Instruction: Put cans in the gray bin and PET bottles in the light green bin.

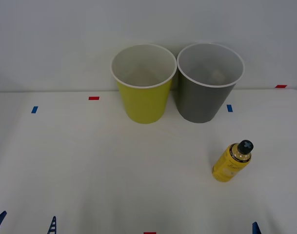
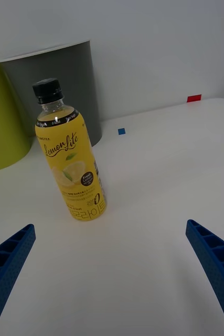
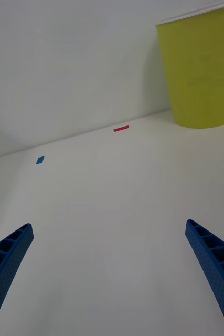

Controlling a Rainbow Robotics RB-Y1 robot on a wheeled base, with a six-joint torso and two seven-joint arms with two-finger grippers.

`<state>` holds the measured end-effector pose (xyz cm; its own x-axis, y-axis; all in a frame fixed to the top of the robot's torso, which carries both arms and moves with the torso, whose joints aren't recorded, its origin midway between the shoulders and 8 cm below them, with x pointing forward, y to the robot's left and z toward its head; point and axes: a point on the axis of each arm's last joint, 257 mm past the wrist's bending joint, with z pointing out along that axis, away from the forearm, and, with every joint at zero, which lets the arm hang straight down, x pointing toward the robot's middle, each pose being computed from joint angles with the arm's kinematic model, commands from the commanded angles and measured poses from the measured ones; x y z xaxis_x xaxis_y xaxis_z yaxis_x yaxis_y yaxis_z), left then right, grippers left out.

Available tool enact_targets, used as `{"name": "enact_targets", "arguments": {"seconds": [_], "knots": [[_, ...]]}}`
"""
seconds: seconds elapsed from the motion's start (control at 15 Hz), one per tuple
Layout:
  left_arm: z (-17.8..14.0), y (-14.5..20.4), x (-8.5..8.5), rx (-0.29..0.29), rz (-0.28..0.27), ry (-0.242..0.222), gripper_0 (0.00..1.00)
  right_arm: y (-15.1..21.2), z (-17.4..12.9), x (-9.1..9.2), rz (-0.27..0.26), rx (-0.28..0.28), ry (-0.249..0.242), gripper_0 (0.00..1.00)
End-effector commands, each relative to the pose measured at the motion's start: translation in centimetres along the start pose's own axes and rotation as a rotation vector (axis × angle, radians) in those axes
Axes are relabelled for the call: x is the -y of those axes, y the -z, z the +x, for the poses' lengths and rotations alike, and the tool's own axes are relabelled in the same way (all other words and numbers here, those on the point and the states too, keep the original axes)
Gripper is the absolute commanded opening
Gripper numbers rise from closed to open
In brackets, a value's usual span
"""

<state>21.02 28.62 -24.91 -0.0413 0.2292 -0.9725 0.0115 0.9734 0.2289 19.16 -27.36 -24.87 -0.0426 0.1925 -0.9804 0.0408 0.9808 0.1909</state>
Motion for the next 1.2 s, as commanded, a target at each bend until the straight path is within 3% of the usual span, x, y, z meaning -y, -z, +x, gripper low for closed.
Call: {"name": "enact_targets", "arguments": {"seconds": [0.07,1.2], "knots": [[0.00,0.00,0.00,0.000,0.000,0.000,1.00,0.00,0.00,0.00,0.000,0.000,0.000,1.00],[0.00,0.00,0.00,0.000,0.000,0.000,1.00,0.00,0.00,0.00,0.000,0.000,0.000,1.00]]}}
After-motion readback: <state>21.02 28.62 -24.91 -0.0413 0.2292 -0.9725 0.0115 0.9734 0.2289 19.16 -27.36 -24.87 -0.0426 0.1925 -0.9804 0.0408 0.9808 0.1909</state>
